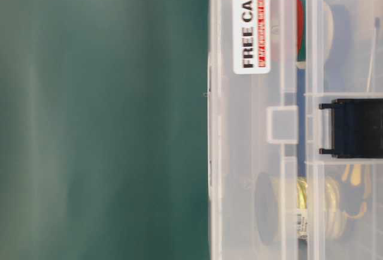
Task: Open the tool box with both arms.
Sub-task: 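Lift the lid upward and swing it back with both grippers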
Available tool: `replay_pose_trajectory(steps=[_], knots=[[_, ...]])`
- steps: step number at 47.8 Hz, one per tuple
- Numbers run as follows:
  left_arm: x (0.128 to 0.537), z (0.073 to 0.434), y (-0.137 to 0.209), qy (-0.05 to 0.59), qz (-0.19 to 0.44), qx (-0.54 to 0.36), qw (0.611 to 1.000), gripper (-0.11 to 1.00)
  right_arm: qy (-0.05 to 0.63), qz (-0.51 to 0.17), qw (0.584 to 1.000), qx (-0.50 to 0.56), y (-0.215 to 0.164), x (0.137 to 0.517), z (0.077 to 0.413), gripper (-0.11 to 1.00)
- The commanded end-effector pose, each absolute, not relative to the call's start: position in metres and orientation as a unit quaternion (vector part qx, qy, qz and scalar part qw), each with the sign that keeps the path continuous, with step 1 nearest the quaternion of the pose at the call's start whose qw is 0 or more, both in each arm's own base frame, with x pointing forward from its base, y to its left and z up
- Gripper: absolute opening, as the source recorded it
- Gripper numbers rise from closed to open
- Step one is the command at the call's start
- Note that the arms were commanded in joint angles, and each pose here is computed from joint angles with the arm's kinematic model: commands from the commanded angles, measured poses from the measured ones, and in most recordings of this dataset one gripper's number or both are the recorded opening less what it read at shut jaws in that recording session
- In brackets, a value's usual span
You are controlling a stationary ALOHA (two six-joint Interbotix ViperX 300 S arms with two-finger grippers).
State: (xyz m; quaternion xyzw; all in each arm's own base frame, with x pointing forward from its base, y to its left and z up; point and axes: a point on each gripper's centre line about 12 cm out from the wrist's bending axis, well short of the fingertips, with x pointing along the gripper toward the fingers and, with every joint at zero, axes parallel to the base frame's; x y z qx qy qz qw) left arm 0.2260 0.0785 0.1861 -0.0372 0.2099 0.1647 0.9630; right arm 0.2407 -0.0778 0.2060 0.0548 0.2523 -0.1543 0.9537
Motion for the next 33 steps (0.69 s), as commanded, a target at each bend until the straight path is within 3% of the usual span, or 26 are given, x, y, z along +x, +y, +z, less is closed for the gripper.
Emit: replay_pose_trajectory(steps=[1,33], knots=[[0.242,0.228,0.082,0.140,0.164,-0.028,0.976,0.91,0.188,-0.154,0.969,0.048,-0.082,0.257,0.249,0.85],[0.229,0.246,0.104,0.095,0.214,-0.026,0.972,0.91,0.143,-0.198,0.968,0.047,-0.104,0.247,0.279,0.85]])
